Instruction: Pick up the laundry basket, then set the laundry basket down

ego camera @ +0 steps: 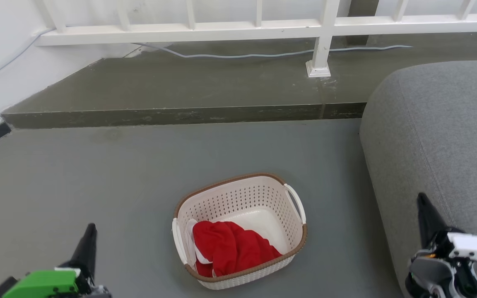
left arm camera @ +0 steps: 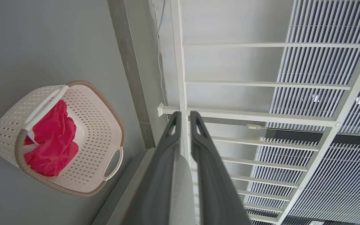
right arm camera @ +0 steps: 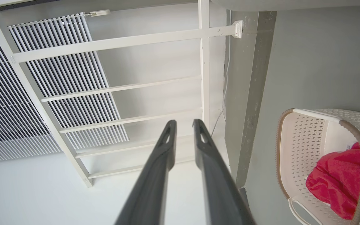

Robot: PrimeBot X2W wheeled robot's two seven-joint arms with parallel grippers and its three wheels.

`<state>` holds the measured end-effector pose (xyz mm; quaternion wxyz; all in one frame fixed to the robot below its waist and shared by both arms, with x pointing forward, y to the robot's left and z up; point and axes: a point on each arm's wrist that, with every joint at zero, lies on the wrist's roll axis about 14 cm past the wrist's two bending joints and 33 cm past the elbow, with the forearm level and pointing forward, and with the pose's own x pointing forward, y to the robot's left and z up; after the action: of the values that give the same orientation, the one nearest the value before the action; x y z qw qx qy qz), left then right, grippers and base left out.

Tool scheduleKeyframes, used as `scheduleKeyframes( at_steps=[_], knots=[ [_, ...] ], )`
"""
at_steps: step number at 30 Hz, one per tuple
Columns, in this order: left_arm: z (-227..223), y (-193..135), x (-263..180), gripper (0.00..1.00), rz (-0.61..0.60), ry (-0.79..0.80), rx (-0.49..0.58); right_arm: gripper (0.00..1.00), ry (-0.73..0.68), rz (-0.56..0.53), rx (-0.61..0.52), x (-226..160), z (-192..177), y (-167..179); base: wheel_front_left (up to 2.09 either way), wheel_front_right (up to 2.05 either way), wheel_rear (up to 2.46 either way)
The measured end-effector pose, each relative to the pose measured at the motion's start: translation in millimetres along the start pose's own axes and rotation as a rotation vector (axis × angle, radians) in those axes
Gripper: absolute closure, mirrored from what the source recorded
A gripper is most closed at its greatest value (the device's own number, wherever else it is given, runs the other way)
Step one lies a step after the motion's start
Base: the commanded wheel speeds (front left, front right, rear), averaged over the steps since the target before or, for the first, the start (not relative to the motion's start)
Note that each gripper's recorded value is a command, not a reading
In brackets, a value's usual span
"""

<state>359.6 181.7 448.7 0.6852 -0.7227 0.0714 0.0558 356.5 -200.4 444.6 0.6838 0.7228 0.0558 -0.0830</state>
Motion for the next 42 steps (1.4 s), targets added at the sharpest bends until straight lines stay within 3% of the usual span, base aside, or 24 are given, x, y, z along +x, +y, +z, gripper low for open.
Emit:
scheduleKeyframes(
  at_steps=[7,15,27,42],
  knots=[
    [-3,10,-5,0.00,0.028,-0.007,0.002,0.00,-0.005,-0.033,0.002,-5,-3,-12,0.00,0.00,0.00],
    [-6,3,-3,0.00,0.009,-0.009,0.070,0.00,0.000,-0.027,-0.079,-4,-8,-9,0.00,0.00,0.00],
    [-3,-15,-1,0.00,-0.033,-0.034,0.261,0.00,0.008,-0.007,-0.308,0,-12,4,0.00,0.00,0.00],
    [-18,-33,1,0.00,-0.080,-0.021,0.594,0.00,0.046,0.024,-0.632,3,-33,13,0.00,0.00,0.00]
  ],
)
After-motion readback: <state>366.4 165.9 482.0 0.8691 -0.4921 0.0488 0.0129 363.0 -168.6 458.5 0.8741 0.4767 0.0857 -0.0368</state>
